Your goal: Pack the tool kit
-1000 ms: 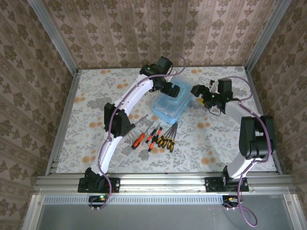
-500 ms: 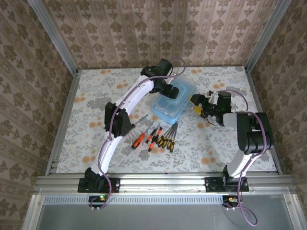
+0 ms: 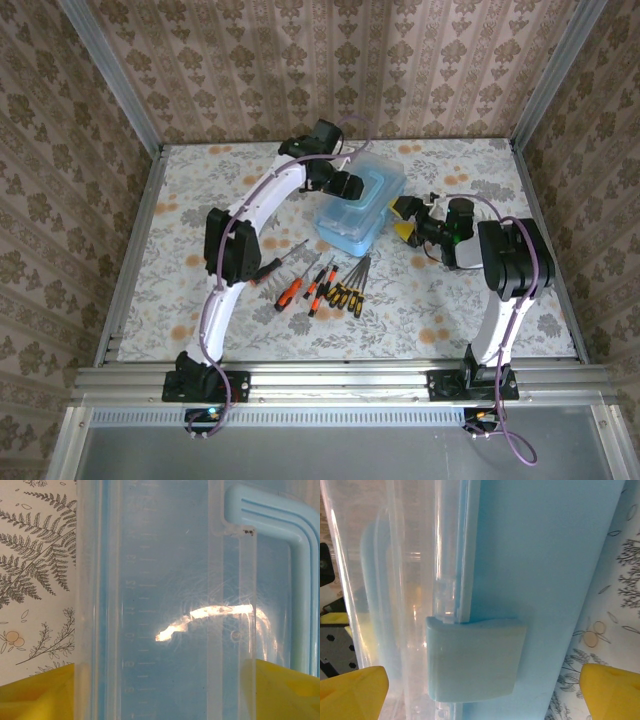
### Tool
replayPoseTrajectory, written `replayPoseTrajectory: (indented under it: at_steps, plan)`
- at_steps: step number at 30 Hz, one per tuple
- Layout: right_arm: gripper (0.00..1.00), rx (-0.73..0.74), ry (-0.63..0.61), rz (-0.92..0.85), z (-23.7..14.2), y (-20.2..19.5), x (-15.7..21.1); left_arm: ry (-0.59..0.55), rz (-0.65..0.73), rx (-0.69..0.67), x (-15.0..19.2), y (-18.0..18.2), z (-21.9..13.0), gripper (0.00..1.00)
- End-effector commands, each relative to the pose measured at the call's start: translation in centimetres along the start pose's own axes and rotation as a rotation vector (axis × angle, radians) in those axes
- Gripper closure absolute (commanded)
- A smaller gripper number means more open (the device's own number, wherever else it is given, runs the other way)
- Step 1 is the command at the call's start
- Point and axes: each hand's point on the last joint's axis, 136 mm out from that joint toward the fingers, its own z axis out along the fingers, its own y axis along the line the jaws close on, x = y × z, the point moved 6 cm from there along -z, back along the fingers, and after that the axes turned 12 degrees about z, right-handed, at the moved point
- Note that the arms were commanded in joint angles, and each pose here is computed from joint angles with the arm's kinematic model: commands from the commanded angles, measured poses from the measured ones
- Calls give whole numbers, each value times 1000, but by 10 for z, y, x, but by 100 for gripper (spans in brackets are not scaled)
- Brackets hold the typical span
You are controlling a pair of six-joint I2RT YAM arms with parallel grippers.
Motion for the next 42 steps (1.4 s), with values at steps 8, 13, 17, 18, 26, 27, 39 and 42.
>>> replayPoseTrajectory:
  at_steps: [8,13,17,18,26,27,39,42]
  plan:
    - [1,-105,41,-57,11,24,3,127,-68,27,30,8,19,25]
    - [0,-141,33,-45,11,24,2,130,-64,29,31,8,18,26]
    - [0,-151,40,-36,14,21,1,130,-62,35,31,6,18,26]
    - [0,-158,42,-33,14,22,1,130,-62,36,31,5,18,27]
    - [0,-171,45,-26,13,25,2,143,-54,32,34,0,24,28]
    - [0,-173,47,-26,13,25,2,145,-53,33,34,0,24,28]
    - [0,-191,50,-27,9,33,5,167,-47,4,40,-2,29,29]
    - [0,-203,36,-39,6,40,5,185,-40,-30,45,0,32,29]
